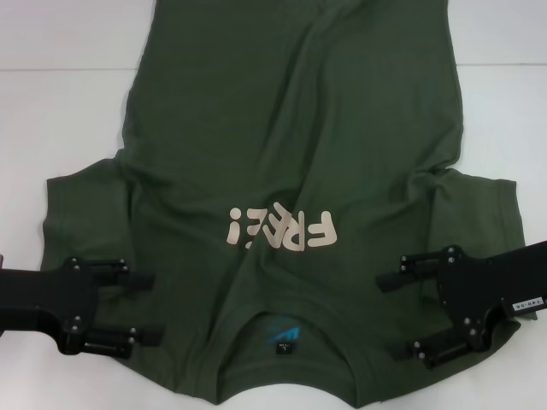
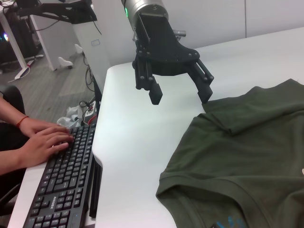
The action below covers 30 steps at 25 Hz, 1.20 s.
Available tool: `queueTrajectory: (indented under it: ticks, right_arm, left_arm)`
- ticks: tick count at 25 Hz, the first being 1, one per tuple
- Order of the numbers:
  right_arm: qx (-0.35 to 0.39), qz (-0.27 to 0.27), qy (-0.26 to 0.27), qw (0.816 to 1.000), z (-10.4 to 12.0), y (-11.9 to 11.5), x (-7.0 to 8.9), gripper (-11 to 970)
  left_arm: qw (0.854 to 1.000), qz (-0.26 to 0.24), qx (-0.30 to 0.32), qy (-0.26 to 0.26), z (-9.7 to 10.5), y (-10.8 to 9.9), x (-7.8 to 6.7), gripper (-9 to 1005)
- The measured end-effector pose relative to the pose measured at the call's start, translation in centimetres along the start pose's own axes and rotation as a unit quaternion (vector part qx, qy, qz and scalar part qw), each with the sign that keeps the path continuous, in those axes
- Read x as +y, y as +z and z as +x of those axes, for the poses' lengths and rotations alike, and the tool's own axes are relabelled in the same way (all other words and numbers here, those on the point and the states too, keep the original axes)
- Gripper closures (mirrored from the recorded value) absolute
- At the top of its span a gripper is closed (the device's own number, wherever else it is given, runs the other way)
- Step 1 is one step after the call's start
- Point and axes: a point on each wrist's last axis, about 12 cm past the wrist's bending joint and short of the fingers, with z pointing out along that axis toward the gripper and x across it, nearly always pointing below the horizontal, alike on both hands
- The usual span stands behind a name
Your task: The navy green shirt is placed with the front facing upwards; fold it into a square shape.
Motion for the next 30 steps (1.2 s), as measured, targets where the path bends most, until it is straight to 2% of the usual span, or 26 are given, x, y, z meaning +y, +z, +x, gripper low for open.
queueTrajectory:
  ticks: [21, 24, 28, 30]
  right_arm:
    - [0.002, 0.007, 0.004, 1.0, 0.1, -0.1, -0.1, 73]
    - [0.003, 0.007, 0.004, 1.0, 0.0, -0.3, -0.1, 73]
    - [0.005, 0.008, 0.003, 1.0, -0.1, -0.4, -0.2, 73]
    - [0.005, 0.008, 0.003, 1.0, -0.1, -0.5, -0.2, 73]
  left_arm:
    - [0.999, -0.009, 0.014, -0.029, -0.1, -0.2, 0.2, 138]
    - [0.998, -0.023, 0.017, -0.057, -0.5, -0.5, 0.3, 138]
    - [0.988, -0.053, 0.023, -0.146, -1.2, -1.5, 0.5, 139]
    - [0.983, -0.058, 0.031, -0.173, -1.5, -1.7, 0.5, 140]
